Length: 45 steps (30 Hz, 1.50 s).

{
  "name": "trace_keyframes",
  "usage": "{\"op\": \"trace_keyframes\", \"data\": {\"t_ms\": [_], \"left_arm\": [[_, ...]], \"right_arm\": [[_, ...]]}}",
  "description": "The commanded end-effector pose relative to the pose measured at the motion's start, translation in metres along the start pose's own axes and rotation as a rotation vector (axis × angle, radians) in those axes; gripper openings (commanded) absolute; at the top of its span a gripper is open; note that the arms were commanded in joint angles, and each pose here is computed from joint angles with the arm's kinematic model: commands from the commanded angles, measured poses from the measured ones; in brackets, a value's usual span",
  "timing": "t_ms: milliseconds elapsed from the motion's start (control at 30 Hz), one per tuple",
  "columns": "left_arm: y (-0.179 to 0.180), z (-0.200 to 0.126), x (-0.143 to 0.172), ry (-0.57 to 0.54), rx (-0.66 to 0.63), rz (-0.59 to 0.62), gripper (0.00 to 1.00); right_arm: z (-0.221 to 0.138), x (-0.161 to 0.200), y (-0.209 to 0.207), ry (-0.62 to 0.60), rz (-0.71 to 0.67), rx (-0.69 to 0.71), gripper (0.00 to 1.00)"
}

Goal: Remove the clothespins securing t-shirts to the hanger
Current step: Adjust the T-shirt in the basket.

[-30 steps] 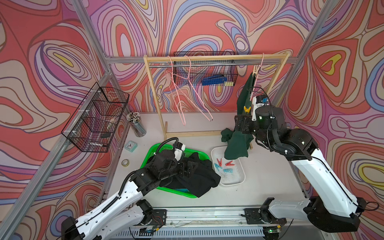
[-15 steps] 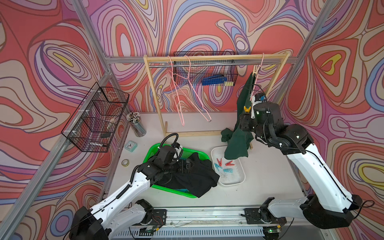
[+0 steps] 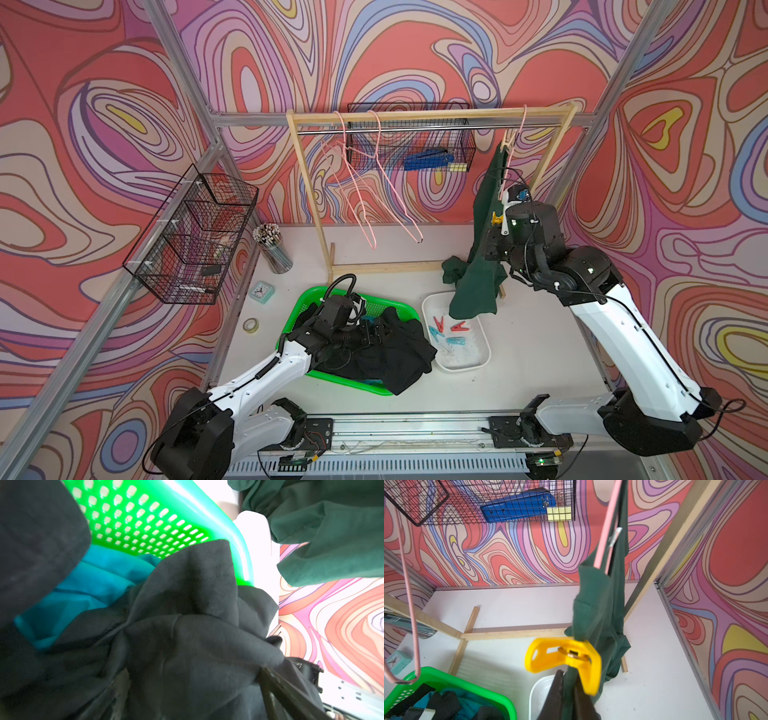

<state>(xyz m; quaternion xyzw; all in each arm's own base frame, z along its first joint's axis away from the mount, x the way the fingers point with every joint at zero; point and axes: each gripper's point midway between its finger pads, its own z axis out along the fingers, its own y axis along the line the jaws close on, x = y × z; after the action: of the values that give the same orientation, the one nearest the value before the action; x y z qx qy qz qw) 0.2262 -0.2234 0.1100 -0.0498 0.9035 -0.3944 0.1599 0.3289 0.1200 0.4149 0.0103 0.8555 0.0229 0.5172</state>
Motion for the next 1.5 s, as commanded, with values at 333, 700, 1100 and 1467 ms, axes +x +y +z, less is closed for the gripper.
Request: {"op": "trace_keyframes", "data": {"t_ms": [333, 700, 1100, 1467], "left_arm": [[0.023, 0.027, -0.013, -0.106, 0.038, -0.248, 0.96], [0.014, 0.032, -0.038, -0.233, 0.002, -0.274, 0.96], [-0.021, 0.059, -0.056, -0.284, 0.027, -0.26, 0.94], [-0.038, 0.036, -0.083, -0.398, -0.006, -0.21, 0.95]], "right_arm": [[-0.017, -0.045, -0.002, -0.173, -0.04, -0.043, 0.0], [-0.051, -0.093, -0.015, -0.358, -0.056, -0.012, 0.0], [-0.095, -0.107, -0.049, -0.425, -0.034, 0.079, 0.0], [-0.133, -0.099, -0.072, -0.41, -0.02, 0.085, 0.0]]}}
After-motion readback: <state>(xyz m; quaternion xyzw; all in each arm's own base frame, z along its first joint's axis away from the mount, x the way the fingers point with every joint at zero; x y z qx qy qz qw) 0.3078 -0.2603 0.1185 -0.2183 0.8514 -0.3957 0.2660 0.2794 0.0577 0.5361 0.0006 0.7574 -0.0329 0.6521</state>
